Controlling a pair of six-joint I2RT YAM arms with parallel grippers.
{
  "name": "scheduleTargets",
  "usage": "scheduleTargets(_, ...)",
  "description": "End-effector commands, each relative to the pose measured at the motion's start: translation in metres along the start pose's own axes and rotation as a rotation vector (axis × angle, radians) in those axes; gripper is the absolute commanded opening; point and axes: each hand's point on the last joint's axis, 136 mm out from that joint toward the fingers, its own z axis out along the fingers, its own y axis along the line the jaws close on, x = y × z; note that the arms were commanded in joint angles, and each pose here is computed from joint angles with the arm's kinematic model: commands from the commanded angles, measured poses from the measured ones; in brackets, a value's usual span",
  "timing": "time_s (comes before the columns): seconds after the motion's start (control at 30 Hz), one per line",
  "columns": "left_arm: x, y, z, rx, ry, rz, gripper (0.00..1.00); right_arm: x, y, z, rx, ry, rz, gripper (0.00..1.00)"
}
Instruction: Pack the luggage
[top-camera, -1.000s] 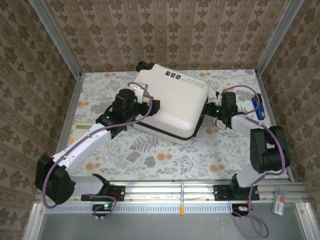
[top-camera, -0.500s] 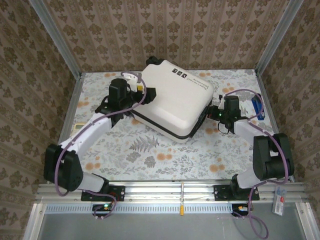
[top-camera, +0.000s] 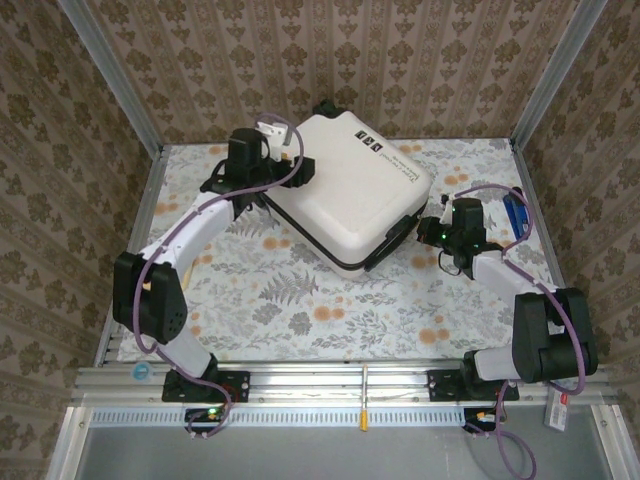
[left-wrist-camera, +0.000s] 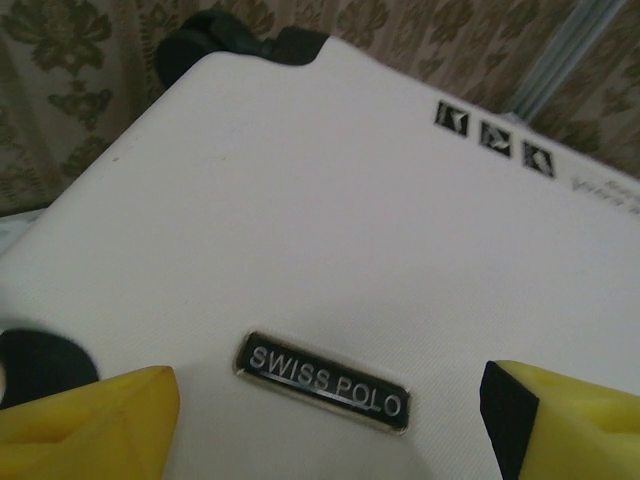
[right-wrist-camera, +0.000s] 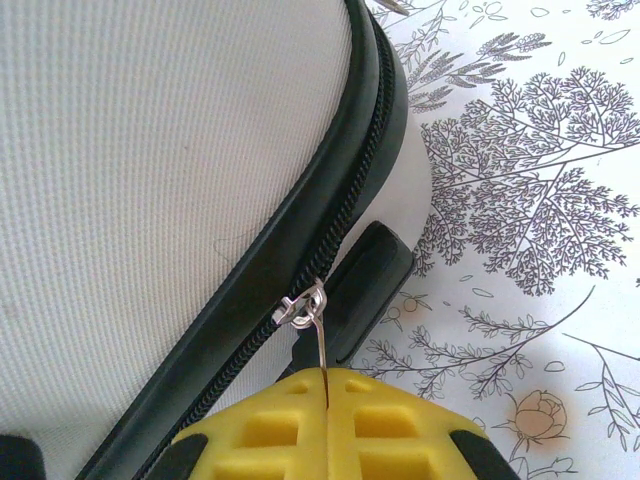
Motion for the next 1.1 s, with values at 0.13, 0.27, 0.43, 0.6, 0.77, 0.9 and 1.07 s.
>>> scheduleTargets(0.13, 0.032, -0.062, -0.018, -0.181, 0.2, 0.235, 0.84, -0.002, -0.022, -0.003, 0.099, -0.031, 0.027, 0.0)
scheduleTargets(0.27, 0.027, -0.107, -0.01, -0.172, 0.201, 0.326, 0.85, -0.002, -0.021, -0.002, 0.097, -0.029, 0.024, 0.0)
scheduleTargets(0.43, 0.03, -0.155, 0.008, -0.154, 0.223, 0.446, 0.85, -0.001, -0.021, -0.005, 0.1, -0.031, 0.018, 0.0)
scheduleTargets(0.6, 0.039, -0.185, 0.031, -0.145, 0.257, 0.516, 0.85, -0.001, -0.021, -0.006, 0.102, -0.032, 0.014, 0.0)
scheduleTargets(0.77, 0.045, -0.216, 0.045, -0.066, 0.248, 0.546, 0.86, 0.0, -0.021, -0.004, 0.097, -0.027, 0.017, 0.0)
scheduleTargets(0.9, 0.047, -0.229, 0.052, -0.034, 0.246, 0.55, 0.87, -0.002, -0.02, -0.005, 0.095, -0.031, 0.016, 0.0)
scheduleTargets(1.07, 0.056, -0.23, 0.066, -0.049, 0.274, 0.576, 0.87, -0.001, -0.02, -0.006, 0.095, -0.032, 0.014, 0.0)
